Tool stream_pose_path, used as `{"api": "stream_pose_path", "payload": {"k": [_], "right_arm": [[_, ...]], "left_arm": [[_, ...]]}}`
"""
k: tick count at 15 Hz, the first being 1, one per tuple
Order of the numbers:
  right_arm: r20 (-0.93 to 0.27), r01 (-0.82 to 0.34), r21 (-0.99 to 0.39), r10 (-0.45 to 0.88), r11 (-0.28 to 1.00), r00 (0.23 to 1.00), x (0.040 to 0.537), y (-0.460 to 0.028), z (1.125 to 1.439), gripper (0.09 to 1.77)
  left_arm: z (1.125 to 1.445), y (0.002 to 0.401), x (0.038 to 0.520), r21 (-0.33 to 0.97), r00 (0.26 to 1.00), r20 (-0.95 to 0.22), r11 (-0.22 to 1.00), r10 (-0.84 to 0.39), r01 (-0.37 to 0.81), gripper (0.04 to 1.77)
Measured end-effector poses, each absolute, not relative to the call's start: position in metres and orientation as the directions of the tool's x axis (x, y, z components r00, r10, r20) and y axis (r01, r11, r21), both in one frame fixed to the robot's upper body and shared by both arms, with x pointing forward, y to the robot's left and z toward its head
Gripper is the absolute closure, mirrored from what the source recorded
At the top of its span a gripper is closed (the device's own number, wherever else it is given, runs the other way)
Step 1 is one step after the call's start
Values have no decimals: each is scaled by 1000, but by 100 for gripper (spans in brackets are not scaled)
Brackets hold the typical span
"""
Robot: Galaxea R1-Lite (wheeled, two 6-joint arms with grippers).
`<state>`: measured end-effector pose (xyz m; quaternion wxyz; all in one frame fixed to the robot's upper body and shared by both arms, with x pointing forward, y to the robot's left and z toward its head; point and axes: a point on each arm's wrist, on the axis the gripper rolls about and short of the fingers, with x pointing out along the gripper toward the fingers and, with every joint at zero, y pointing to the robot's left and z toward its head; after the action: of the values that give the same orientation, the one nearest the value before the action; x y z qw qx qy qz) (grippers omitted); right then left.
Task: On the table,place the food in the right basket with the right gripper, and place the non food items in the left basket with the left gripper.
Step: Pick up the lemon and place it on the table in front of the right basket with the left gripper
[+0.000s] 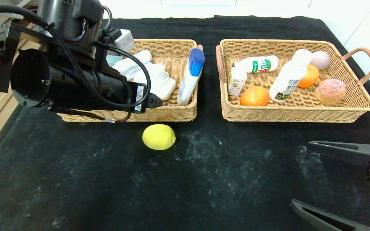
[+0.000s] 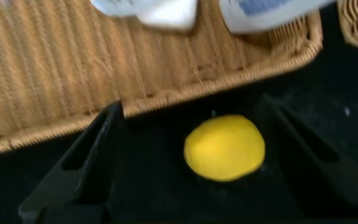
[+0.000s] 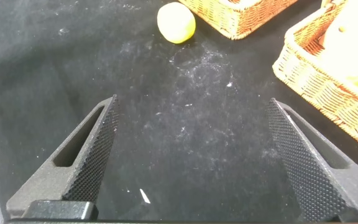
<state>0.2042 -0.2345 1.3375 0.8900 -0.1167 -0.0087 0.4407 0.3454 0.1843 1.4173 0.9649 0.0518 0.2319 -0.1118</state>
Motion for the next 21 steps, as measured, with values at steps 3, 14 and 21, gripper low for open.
{"api": "stream_pose_path", "payload": {"k": [3, 14, 21], "right_arm": [[-87, -782, -215, 786, 585, 612, 204, -235, 1337, 15], [-87, -781, -216, 785, 586, 613, 204, -235, 1338, 15], [-85, -781, -216, 785, 586, 613, 204, -235, 1338, 15]], "left_arm": [[1409, 176, 337, 43, 830, -515, 961, -212, 272, 18], [1372, 155, 342, 71, 764, -613, 950, -199, 305, 12], [1362, 151, 350, 97, 758, -632, 953, -163, 286, 11]]}}
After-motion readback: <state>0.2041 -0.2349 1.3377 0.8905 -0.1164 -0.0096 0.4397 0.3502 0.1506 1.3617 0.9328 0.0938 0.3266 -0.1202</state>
